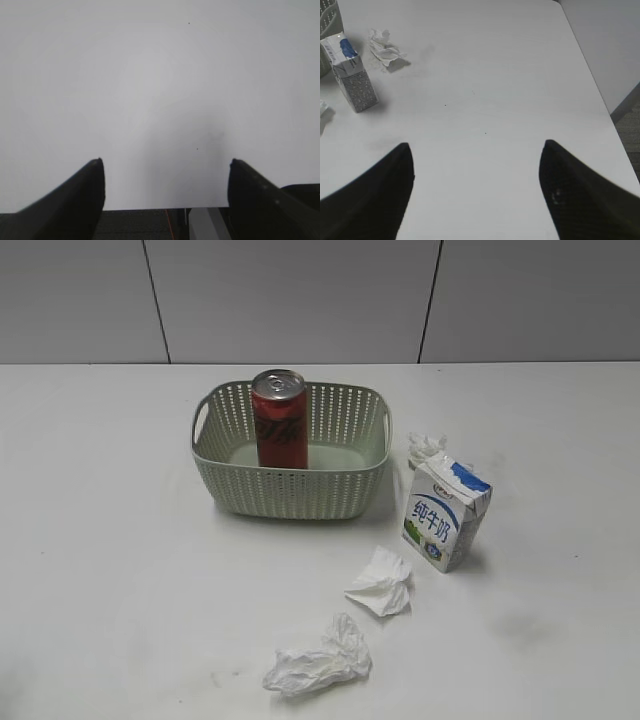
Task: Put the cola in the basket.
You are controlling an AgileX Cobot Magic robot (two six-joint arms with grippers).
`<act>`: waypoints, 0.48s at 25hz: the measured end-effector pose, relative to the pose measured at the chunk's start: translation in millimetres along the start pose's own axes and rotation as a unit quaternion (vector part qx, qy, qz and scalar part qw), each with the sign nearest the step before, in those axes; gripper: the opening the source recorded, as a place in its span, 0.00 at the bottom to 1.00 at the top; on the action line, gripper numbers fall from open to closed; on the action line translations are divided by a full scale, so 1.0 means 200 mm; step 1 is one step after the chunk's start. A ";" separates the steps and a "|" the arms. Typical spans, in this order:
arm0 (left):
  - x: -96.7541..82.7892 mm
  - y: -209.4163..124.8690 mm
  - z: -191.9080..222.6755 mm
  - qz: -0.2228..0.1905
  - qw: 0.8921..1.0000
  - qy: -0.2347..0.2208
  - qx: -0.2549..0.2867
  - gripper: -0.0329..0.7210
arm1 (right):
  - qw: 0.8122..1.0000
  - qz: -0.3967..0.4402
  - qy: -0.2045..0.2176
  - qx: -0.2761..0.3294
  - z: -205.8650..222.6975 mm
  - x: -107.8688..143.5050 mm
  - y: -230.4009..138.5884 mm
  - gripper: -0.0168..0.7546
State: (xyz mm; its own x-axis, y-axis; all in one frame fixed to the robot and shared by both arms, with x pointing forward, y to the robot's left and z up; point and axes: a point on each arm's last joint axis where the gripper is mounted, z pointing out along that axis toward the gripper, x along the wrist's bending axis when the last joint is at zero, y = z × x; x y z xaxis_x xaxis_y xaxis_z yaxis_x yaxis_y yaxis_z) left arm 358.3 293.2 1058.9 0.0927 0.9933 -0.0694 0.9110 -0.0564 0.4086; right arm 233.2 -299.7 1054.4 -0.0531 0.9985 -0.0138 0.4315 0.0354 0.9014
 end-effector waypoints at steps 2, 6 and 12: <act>-0.01 -0.09 0.00 0.001 1.000 0.001 -0.011 0.82 | 1.000 0.000 0.000 0.000 0.00 0.00 0.00 0.79; -0.01 -0.20 -0.01 0.004 0.999 0.004 -0.051 0.82 | 1.000 0.000 0.000 0.000 0.00 0.00 0.00 0.79; -0.02 -0.27 -0.05 0.006 0.991 0.011 -0.131 0.82 | 1.000 0.000 0.000 0.000 0.00 0.00 0.00 0.79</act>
State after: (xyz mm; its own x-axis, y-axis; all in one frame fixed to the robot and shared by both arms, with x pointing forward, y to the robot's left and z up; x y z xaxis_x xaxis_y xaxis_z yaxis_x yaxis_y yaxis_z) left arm 304.7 293.1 1045.3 0.0910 0.9948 -0.0457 0.7734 -0.0417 0.6325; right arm 233.2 -299.7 1054.4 -0.0531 0.9985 -0.0138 0.4315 0.0354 0.9014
